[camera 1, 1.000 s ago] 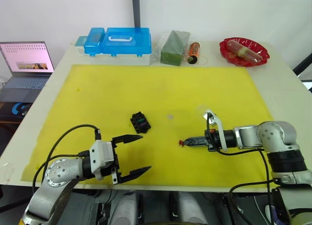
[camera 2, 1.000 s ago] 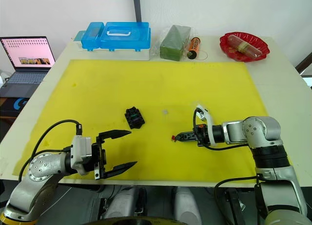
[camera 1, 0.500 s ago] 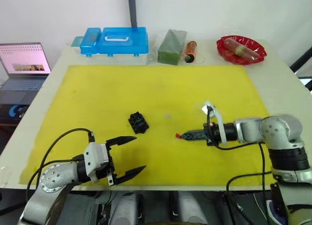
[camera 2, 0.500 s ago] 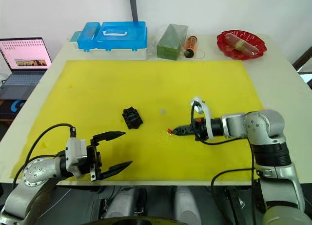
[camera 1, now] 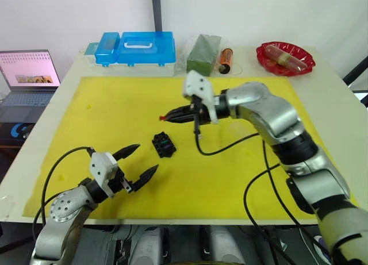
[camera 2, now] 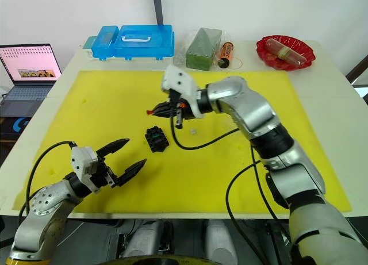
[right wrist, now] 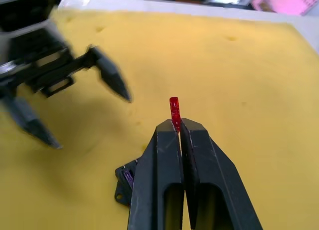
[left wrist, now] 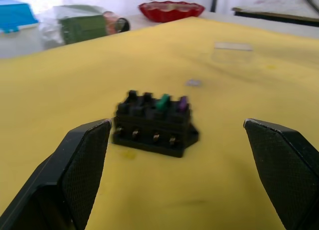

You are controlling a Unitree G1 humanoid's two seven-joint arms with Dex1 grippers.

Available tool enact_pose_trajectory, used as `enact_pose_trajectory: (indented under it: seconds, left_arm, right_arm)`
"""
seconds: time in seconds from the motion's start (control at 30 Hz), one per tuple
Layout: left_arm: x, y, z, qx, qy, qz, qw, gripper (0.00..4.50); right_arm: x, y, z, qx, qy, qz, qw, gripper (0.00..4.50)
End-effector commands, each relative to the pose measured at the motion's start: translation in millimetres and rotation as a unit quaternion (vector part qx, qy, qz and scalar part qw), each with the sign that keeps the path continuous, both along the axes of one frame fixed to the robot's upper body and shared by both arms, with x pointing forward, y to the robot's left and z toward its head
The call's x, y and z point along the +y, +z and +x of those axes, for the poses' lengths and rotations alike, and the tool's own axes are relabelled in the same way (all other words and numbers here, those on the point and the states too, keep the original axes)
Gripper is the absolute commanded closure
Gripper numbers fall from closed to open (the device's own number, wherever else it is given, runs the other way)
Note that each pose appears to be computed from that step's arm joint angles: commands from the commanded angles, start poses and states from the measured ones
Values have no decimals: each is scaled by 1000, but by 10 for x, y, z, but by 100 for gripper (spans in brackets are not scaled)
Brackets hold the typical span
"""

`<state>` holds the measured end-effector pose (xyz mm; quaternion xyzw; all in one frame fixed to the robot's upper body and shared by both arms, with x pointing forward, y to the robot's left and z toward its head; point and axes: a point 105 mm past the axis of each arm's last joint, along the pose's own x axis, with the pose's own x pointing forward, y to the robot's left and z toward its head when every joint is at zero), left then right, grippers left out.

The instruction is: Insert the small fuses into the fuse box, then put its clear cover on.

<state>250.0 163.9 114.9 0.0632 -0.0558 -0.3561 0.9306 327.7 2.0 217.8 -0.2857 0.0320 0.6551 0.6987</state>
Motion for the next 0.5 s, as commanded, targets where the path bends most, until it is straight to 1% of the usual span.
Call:
enact_pose_trajectory:
  seconds: [0.03, 0.13, 0.23, 0.37, 0.5]
  left_arm:
    - [78, 95, 69, -23, 25, -1, 999, 0]
    - [32, 135, 91, -22, 16, -21, 999, 0]
    - [-23, 148, 109, -28, -2, -10, 1000, 0]
    - [-91, 116, 122, -19, -31, 5, 999, 0]
    - [-104, 191, 238, -33, -25, 7, 999, 0]
  right_arm:
    - [42, -35, 66, -31, 18, -41, 999, 449]
    - [78, -83, 91, -27, 26, -57, 998, 449]
    - [98, -123, 101, -24, 34, -68, 997, 449]
    - [83, -181, 138, -32, 41, -83, 995, 449]
    - [89, -221, 164, -34, 53, -98, 993, 449]
